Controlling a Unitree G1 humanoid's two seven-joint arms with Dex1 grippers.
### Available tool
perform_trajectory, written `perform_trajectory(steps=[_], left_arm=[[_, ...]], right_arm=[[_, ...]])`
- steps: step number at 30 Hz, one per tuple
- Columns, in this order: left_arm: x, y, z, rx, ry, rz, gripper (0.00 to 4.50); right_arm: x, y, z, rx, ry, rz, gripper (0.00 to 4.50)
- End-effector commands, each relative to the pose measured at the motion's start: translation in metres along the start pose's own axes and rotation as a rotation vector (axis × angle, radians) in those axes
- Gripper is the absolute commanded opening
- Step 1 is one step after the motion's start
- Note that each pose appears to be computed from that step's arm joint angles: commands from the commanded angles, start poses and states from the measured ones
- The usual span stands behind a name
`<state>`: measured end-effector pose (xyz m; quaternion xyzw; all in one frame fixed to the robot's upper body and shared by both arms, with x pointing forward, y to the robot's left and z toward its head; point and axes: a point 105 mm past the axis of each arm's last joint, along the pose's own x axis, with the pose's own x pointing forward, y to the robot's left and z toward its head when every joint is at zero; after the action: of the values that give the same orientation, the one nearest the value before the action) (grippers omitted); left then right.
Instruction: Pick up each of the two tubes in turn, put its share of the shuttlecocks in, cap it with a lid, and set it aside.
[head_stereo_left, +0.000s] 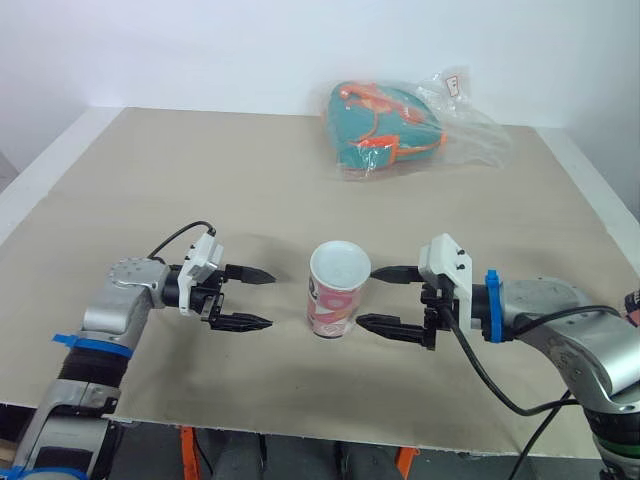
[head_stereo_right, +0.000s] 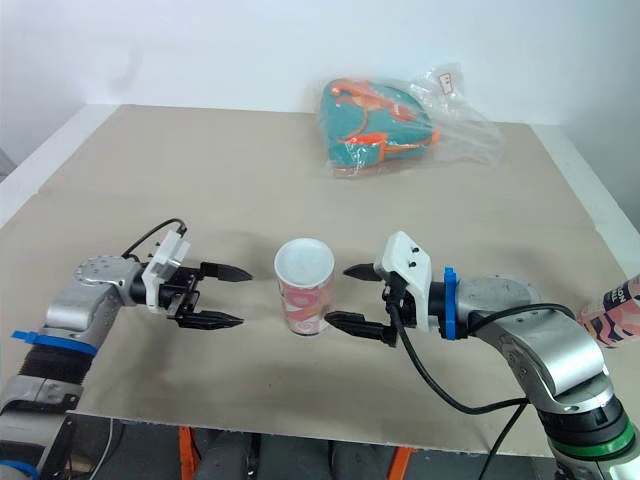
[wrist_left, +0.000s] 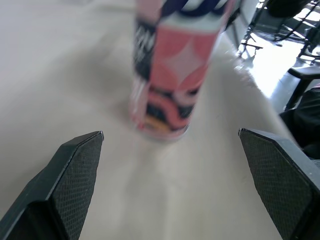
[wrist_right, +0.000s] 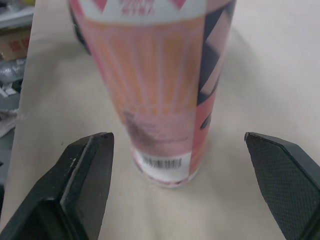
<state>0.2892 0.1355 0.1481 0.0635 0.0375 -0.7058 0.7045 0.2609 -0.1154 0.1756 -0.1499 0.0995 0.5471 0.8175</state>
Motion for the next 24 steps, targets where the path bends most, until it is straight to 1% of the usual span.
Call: perform_trajectory(steps=[1, 3, 7, 15, 24], left_arm=[[-0.005, -0.013, 0.035, 0.071, -0.063, 0.007, 4.5], [-0.006, -0.018, 0.047, 0.078, -0.078, 0.007, 4.5], [-0.009, -0.02, 0.054, 0.083, -0.064, 0.026, 4.5], [-0.007, -0.018, 0.048, 0.095, -0.022, 0.038, 4.5], [0.003, -0.015, 0.047, 0.103, -0.021, 0.019, 4.5]], right_arm=[[0.006, 0.001, 0.008, -0.032, -0.039, 0.024, 4.48], [0.009, 0.001, 0.01, -0.031, -0.051, 0.037, 4.48], [0.014, 0.0, 0.011, -0.035, -0.062, 0.06, 4.48], [0.028, 0.002, 0.01, -0.048, -0.067, 0.112, 4.48], [0.046, 0.005, 0.008, -0.073, -0.066, 0.172, 4.48]])
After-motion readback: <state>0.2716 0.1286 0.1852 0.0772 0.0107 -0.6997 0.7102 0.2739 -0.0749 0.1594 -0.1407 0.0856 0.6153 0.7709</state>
